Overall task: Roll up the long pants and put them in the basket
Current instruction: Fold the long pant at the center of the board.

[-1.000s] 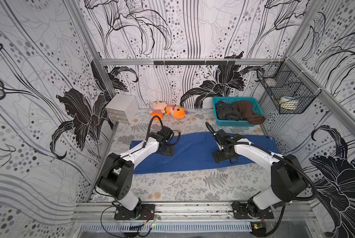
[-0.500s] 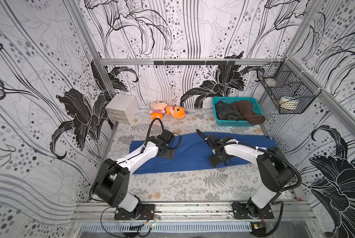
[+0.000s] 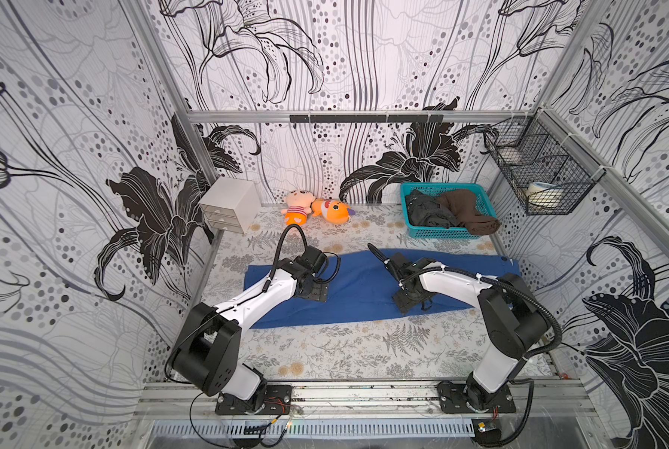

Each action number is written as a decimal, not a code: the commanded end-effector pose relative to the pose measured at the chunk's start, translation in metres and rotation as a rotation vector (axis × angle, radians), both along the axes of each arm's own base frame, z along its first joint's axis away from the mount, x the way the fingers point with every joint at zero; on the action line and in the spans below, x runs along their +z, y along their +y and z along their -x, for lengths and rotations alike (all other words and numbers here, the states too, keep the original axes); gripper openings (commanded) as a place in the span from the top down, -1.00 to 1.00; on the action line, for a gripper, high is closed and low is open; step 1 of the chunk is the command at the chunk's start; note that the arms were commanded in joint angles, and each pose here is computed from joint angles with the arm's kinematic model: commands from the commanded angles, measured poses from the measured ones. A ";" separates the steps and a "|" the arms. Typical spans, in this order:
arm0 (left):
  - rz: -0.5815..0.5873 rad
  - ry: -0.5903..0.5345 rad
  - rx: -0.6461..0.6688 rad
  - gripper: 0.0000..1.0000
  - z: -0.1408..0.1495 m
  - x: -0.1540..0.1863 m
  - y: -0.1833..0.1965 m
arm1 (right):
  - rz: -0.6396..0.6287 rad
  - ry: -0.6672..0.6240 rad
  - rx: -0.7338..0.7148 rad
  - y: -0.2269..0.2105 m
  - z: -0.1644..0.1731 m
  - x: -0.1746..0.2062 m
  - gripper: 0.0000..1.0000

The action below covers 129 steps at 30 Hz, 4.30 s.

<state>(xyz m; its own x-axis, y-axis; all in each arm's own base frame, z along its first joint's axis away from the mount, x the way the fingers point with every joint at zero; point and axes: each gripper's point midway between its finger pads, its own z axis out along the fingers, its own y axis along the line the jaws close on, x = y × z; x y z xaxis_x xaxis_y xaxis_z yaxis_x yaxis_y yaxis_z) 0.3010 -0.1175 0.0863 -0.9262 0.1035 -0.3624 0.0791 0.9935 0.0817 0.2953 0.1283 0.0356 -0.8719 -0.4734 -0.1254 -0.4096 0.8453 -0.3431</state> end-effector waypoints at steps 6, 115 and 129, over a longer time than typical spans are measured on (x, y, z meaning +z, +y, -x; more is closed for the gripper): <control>0.017 -0.017 0.006 -0.99 -0.001 0.004 -0.001 | -0.025 -0.042 0.033 0.008 -0.014 0.007 -0.97; -0.015 0.074 0.220 -0.94 0.036 -0.043 0.019 | -0.474 0.063 -0.302 -0.004 -0.006 0.033 -0.99; 0.053 0.053 0.252 -0.87 0.062 -0.045 0.004 | -0.496 0.078 -0.291 0.000 -0.007 0.029 -0.99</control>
<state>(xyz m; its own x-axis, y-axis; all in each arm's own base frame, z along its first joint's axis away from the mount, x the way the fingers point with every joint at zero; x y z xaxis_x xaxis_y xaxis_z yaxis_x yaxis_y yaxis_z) 0.2358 -0.1116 0.0435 -0.9508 -0.1024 -0.2923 -0.1261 0.9900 0.0631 0.3068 0.1281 0.0721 -0.9684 -0.1048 -0.2261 -0.1370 0.9818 0.1315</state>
